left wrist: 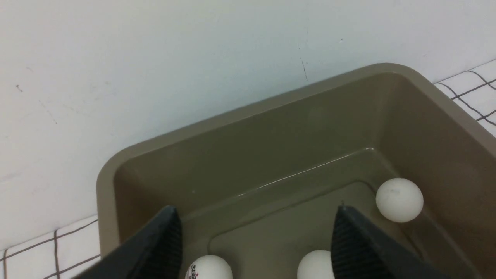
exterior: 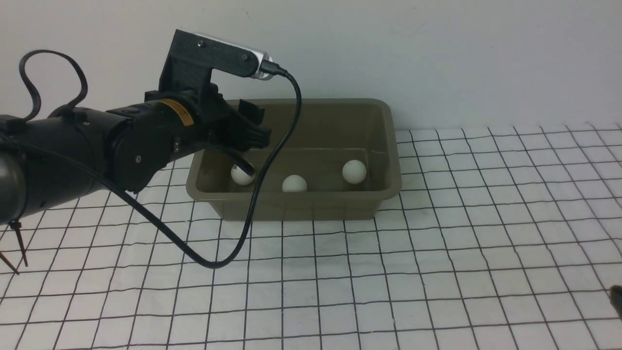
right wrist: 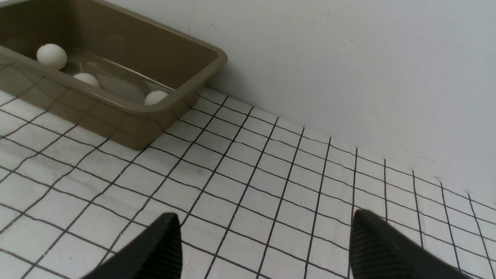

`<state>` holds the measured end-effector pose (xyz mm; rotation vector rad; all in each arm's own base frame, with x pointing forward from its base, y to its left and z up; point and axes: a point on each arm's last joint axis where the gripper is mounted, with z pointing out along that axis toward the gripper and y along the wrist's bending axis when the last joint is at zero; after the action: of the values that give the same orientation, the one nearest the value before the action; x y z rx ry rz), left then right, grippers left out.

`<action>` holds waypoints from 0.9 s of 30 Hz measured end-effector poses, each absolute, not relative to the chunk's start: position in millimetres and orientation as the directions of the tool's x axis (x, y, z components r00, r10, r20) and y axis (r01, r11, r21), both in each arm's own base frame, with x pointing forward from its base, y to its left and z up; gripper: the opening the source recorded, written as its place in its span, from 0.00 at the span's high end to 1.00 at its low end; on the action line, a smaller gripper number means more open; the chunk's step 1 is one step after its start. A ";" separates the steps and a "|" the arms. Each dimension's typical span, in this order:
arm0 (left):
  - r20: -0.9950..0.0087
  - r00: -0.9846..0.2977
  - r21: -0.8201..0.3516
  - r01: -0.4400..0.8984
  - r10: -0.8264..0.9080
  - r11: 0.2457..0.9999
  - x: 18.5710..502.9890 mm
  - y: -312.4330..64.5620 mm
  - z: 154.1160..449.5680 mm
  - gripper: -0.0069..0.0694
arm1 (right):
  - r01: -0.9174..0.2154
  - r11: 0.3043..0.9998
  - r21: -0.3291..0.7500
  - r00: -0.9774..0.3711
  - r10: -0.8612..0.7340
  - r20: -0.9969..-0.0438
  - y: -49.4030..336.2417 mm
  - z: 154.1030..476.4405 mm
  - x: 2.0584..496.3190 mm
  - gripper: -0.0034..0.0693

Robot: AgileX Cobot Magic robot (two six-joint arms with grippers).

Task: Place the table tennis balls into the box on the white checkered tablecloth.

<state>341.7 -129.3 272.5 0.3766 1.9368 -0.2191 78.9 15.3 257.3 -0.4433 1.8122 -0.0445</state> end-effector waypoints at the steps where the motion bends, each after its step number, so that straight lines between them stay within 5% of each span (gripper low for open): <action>1: -0.926 -0.344 0.022 0.365 0.157 0.931 340.3 -130.8 274.8 0.30 | -0.272 0.932 -0.238 -0.235 -0.304 -0.923 15.3 254.2 78.9 0.23; 11: -0.946 -0.293 0.015 0.393 0.141 0.919 331.3 -141.2 288.6 0.30 | -0.200 0.975 -0.097 -0.358 -0.164 -0.919 11.5 236.5 78.1 0.23; 27: -1.000 -0.016 0.015 0.482 0.026 0.876 311.8 -174.4 326.0 0.30 | -0.173 0.978 -0.113 -0.387 -0.173 -0.906 8.3 233.1 77.6 0.23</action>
<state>311.8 -174.4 326.0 0.4126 1.5564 -0.3786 77.6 8.3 233.1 -0.2467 1.9759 0.0004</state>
